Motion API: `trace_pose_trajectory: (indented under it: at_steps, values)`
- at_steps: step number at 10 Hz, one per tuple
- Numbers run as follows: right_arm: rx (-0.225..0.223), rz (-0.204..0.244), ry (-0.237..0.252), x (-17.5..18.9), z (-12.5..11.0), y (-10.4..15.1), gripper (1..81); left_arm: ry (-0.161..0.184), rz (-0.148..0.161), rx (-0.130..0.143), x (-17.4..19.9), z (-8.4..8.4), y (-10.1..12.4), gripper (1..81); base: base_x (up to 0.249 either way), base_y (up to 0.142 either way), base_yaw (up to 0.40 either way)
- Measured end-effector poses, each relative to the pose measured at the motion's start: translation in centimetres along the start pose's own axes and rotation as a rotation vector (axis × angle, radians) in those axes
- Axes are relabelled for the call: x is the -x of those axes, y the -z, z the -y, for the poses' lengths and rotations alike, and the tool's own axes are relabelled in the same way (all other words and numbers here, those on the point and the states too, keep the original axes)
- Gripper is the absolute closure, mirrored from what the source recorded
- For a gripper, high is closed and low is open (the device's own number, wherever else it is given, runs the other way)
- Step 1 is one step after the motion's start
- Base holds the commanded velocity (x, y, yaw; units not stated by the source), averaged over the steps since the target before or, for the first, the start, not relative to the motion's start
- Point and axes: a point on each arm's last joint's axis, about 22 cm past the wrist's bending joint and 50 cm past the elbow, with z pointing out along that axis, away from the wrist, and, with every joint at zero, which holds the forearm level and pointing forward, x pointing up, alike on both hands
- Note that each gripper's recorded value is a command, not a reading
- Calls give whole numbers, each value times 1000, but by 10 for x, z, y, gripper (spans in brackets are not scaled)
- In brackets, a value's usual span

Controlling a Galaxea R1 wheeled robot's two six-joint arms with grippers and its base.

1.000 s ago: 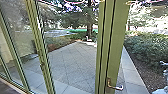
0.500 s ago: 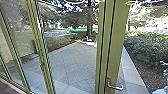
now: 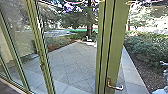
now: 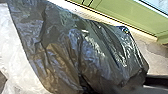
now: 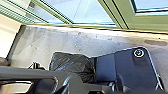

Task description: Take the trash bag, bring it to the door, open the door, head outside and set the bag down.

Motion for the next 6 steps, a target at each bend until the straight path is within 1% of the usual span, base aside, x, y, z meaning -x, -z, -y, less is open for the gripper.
trace_pose_trajectory:
  at_steps: [1,3,4,5,6]
  values:
    - [4,-13,-8,-9,4,13,10,0,0,0,0,0,0,811,0,0,0]
    - [28,-37,-17,-26,4,39,10,0,0,0,0,0,0,811,0,0,0]
    - [43,-44,-31,-38,4,51,10,0,1,1,0,-1,0,811,0,0,0]
    - [54,-62,-42,-54,4,60,10,0,0,2,0,-2,-1,811,0,0,0]
    - [52,-81,-51,-69,10,65,10,0,0,3,0,-3,-1,811,0,0,0]
